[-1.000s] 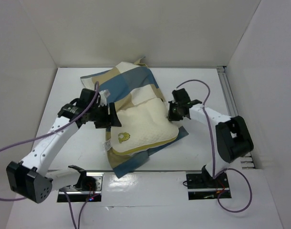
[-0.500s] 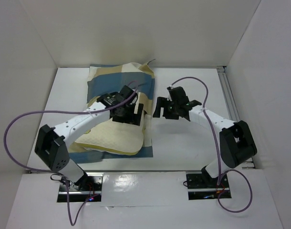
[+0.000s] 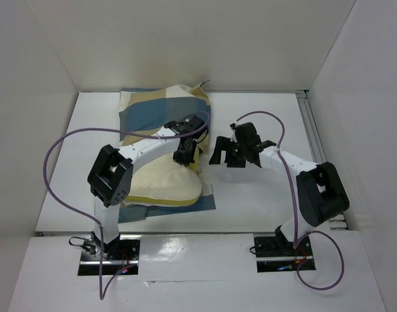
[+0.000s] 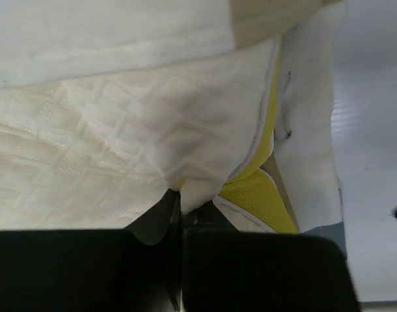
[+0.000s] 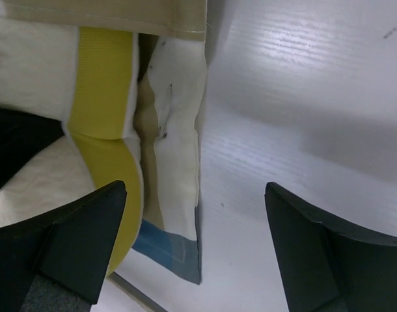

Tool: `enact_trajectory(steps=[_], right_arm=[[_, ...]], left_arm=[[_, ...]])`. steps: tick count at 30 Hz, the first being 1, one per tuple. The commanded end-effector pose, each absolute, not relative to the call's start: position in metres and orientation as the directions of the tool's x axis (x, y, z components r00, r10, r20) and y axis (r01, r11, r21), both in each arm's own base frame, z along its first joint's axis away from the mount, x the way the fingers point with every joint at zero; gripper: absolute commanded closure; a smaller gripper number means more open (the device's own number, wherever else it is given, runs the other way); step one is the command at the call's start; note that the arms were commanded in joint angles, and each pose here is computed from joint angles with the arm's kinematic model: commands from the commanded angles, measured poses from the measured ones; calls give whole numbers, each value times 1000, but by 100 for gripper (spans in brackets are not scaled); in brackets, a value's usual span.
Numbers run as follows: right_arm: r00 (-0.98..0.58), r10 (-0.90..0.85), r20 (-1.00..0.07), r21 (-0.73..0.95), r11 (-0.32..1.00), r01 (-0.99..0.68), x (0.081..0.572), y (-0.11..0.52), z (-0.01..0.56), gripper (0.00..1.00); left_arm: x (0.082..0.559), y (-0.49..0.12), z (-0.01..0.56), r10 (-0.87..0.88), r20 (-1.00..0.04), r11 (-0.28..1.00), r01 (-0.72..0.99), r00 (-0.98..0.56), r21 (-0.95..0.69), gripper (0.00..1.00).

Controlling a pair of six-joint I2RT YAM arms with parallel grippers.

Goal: Put the pillow into the pillowcase

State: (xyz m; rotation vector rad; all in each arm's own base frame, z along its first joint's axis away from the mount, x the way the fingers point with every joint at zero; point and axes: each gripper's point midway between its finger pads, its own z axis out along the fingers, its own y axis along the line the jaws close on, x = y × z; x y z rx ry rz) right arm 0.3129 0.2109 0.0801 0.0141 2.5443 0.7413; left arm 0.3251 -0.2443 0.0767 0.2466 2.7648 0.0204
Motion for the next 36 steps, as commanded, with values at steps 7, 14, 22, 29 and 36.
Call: enact_trajectory(steps=[7, 14, 22, 29, 36], right_arm=[[-882, 50, -468, 551, 797, -247, 373, 253, 64, 6], [-845, 27, -533, 546, 774, -320, 402, 275, 51, 8], [-769, 43, -638, 627, 609, -486, 388, 316, 144, 100], [-582, 60, -811, 505, 574, -644, 304, 320, 335, 100], [-825, -24, -564, 627, 638, -447, 241, 307, 174, 100]], left_arm=[[346, -233, 150, 74, -461, 978, 154, -884, -138, 100], [346, -231, 178, 62, -502, 966, 178, -863, -188, 100], [356, -219, 188, -30, -514, 975, 88, -857, -203, 100], [384, -191, 283, -195, -627, 975, -80, -754, -208, 100], [406, -231, 241, -326, -613, 943, -200, -720, -266, 100]])
